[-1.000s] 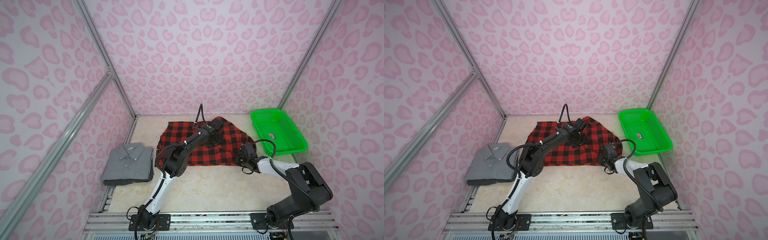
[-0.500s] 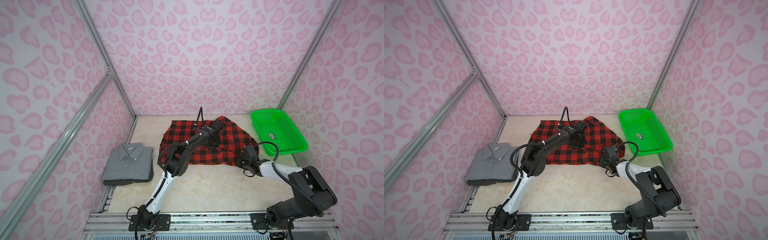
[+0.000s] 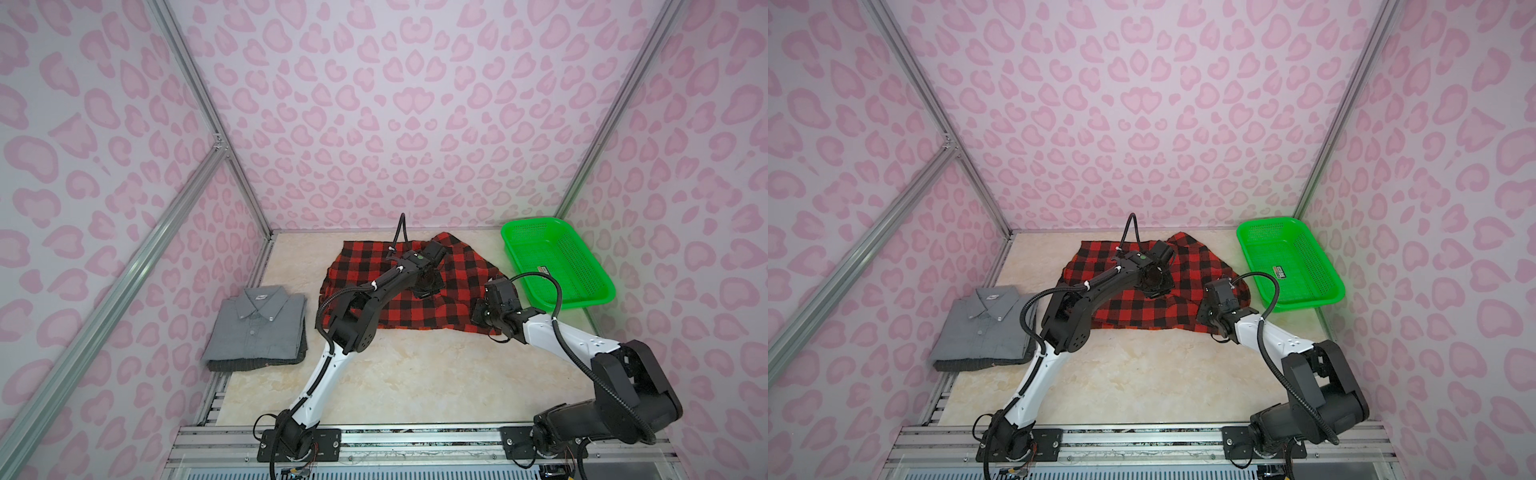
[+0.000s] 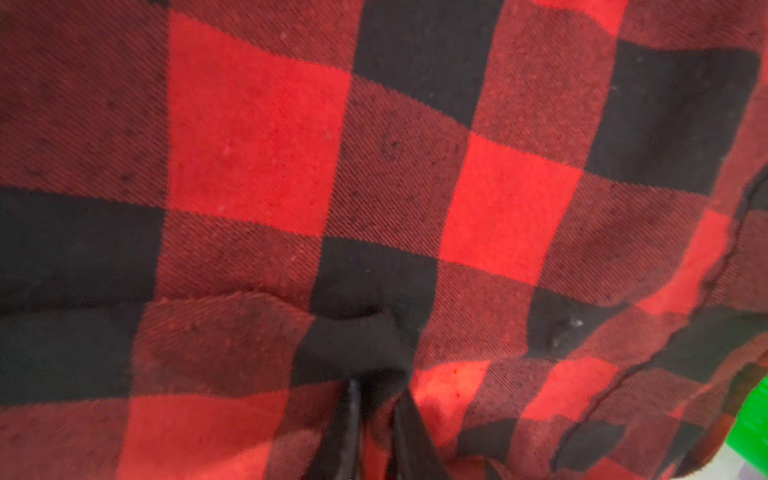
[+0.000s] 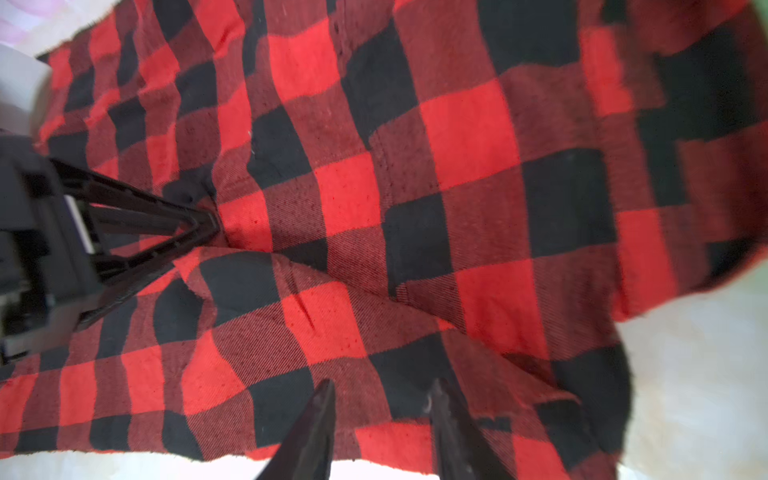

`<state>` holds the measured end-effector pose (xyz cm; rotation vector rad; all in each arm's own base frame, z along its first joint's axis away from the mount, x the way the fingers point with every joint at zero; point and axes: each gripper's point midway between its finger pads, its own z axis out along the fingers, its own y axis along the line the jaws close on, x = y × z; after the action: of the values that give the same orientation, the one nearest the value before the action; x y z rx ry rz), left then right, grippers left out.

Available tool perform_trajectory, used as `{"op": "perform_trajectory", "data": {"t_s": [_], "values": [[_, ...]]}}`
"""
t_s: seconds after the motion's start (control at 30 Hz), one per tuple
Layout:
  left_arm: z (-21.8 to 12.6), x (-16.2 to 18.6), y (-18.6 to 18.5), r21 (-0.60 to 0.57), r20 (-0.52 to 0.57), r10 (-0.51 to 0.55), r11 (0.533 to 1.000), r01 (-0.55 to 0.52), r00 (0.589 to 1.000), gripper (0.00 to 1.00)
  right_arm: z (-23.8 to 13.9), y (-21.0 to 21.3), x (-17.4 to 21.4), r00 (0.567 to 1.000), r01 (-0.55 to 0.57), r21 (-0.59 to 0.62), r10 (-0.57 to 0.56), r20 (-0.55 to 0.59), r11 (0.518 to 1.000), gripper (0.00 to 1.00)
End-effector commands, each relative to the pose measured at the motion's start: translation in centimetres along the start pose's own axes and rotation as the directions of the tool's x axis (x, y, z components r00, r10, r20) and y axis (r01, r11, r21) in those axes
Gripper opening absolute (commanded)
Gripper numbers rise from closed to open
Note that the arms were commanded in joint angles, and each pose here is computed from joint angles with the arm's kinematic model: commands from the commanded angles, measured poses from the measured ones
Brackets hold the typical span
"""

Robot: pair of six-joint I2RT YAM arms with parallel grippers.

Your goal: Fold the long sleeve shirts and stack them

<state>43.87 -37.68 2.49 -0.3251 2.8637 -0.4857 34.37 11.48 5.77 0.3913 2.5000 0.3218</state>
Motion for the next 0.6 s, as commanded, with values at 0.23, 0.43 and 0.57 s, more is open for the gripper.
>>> {"op": "perform_trajectory", "data": {"t_s": [0.23, 0.43, 0.57], "values": [[-3.3, -0.5, 4.1, -0.109, 0.025, 0.003, 0.994, 0.000, 1.000, 0.54, 2.3, -3.6, 3.3, 0.995, -0.053, 0.079, 0.060, -0.086, 0.995, 0.39], [-7.1, -0.6, 5.4, -0.101, 0.065, 0.008, 0.995, -0.001, 0.998, 0.70, 1.1, -5.2, 4.6, 0.993, -0.041, 0.123, 0.054, -0.104, 0.992, 0.39], [-9.3, 0.0, 6.8, -0.102, 0.094, 0.008, 0.995, 0.001, 0.996, 0.74, 0.1, -6.5, 6.1, 0.989, -0.036, 0.143, 0.055, -0.134, 0.989, 0.39]]}}
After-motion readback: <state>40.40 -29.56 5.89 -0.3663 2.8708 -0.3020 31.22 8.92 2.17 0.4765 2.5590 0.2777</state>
